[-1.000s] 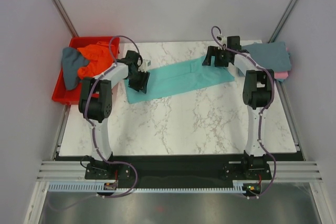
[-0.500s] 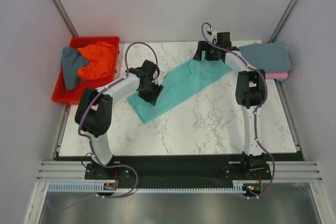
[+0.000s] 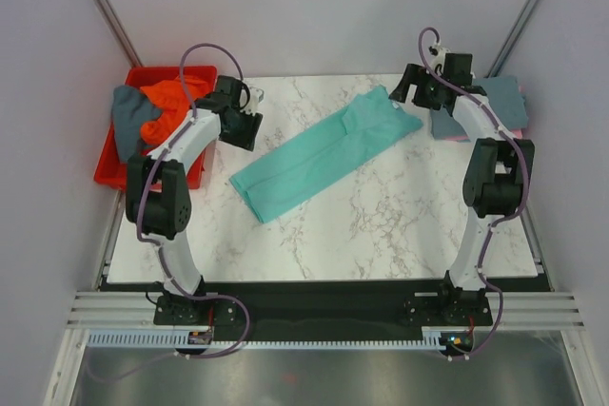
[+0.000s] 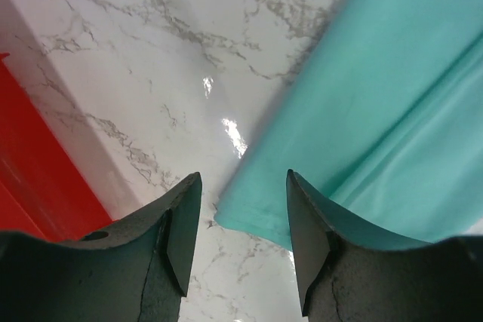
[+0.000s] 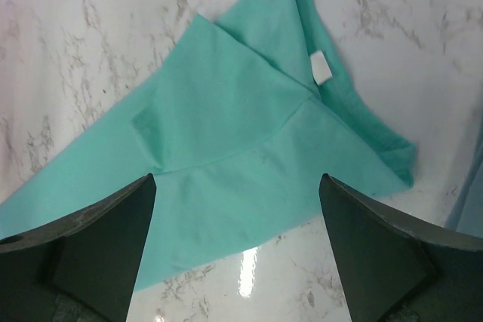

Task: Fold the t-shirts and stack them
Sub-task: Fold the tshirt

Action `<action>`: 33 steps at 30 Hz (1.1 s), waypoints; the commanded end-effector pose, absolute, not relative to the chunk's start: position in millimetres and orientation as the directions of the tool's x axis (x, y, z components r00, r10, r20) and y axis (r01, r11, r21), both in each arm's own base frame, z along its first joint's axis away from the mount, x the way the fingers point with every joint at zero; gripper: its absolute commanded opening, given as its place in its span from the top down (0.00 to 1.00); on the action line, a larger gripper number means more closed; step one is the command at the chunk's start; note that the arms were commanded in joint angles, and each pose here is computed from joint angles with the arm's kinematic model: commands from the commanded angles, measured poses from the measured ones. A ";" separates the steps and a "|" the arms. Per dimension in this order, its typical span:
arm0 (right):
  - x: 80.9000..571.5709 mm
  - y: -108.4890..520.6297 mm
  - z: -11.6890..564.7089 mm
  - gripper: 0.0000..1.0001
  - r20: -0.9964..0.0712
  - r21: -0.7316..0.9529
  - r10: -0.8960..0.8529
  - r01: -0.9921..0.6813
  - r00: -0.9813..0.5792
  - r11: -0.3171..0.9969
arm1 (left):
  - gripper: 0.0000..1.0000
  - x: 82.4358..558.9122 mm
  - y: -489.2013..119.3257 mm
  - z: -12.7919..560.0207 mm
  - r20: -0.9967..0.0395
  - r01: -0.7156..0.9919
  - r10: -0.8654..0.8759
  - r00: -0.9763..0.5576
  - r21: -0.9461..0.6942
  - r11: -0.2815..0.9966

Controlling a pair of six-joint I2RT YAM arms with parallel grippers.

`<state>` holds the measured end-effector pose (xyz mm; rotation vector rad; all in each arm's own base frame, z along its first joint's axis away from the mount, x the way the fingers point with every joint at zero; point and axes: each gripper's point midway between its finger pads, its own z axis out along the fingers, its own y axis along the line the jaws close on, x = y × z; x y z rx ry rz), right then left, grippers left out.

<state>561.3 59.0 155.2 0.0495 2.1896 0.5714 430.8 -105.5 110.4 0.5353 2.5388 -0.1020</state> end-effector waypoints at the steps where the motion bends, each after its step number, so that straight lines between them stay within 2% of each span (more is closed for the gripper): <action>1: 545.4 65.4 109.0 0.02 -0.639 0.461 0.250 -0.102 -0.727 0.881 | 0.44 443.8 -100.0 90.6 -0.494 0.427 0.392 -0.776 0.045 0.903; 9: 538.3 67.8 67.5 0.02 -0.561 0.491 0.268 -0.055 -0.783 0.869 | 0.45 436.9 -95.2 42.1 -0.396 0.427 0.389 -0.832 -0.007 0.904; 20: 547.8 69.8 37.1 0.02 -0.536 0.482 0.254 -0.045 -0.805 0.875 | 0.47 407.9 -99.3 12.6 -0.296 0.412 0.375 -0.879 -0.075 0.908; 26: 581.2 79.1 31.0 0.02 -0.575 0.465 0.236 -0.076 -0.783 0.882 | 0.50 366.6 -113.2 15.3 -0.256 0.447 0.407 -0.877 -0.122 0.886; 33: 604.1 126.5 26.6 0.02 -0.609 0.476 0.194 -0.159 -0.769 0.865 | 0.50 312.0 -138.8 11.2 -0.203 0.536 0.507 -0.838 -0.134 0.833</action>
